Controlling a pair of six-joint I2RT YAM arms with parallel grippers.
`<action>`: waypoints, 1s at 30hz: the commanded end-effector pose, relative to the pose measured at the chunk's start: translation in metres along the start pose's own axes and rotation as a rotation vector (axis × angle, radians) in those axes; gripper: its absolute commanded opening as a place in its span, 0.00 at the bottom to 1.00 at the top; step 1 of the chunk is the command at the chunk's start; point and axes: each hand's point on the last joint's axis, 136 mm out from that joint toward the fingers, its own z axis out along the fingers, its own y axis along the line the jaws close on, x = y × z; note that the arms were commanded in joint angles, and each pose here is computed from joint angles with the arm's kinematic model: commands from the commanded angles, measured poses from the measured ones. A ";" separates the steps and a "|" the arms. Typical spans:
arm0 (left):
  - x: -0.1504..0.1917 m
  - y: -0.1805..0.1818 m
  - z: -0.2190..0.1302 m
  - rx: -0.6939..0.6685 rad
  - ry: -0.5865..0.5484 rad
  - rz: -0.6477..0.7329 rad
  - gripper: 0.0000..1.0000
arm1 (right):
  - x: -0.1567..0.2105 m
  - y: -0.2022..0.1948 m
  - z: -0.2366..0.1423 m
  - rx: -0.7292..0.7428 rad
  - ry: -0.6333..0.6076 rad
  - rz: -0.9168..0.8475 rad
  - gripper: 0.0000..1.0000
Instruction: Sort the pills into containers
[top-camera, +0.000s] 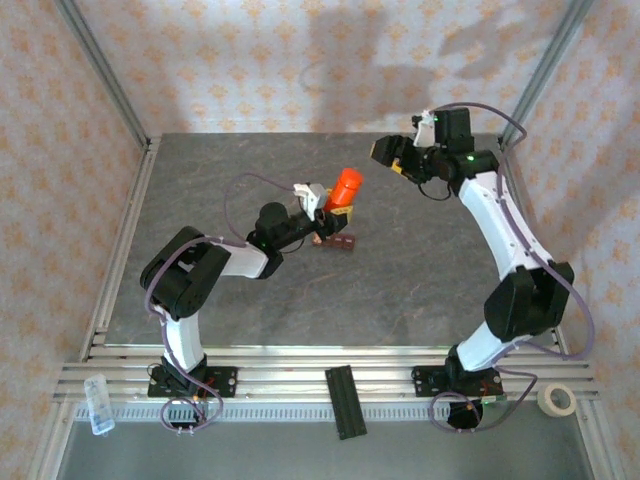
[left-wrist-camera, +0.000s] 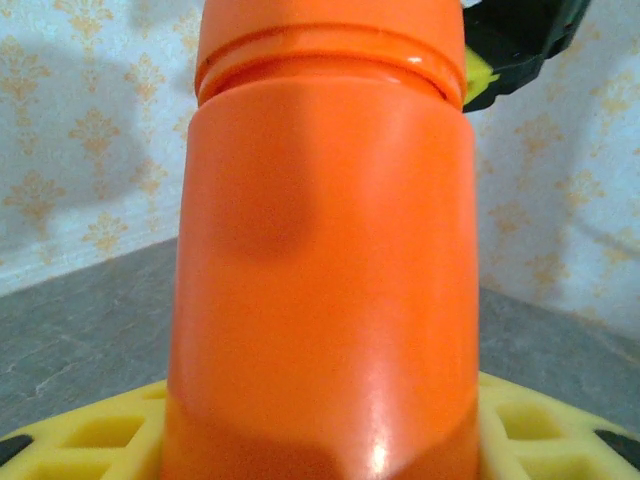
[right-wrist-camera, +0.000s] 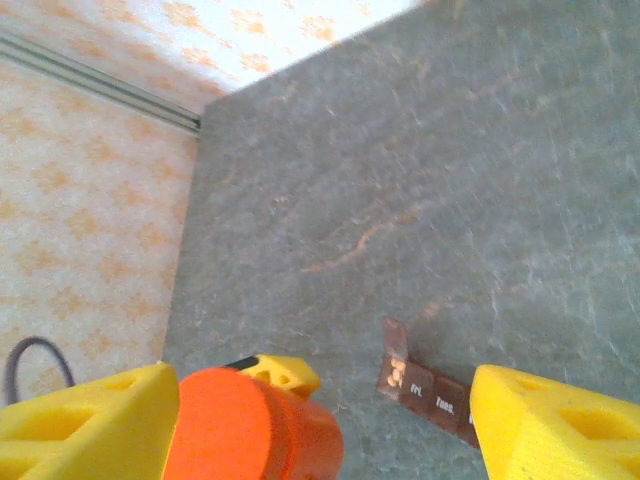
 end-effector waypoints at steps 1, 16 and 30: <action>-0.049 -0.012 0.000 0.087 -0.118 -0.035 0.00 | -0.012 0.025 -0.012 -0.093 -0.080 -0.134 0.77; -0.068 -0.028 0.004 0.208 -0.128 -0.114 0.00 | 0.012 0.054 0.004 -0.174 0.053 -0.232 0.79; -0.068 -0.029 0.003 0.211 -0.125 -0.111 0.00 | 0.030 0.065 0.022 -0.187 0.136 -0.249 0.71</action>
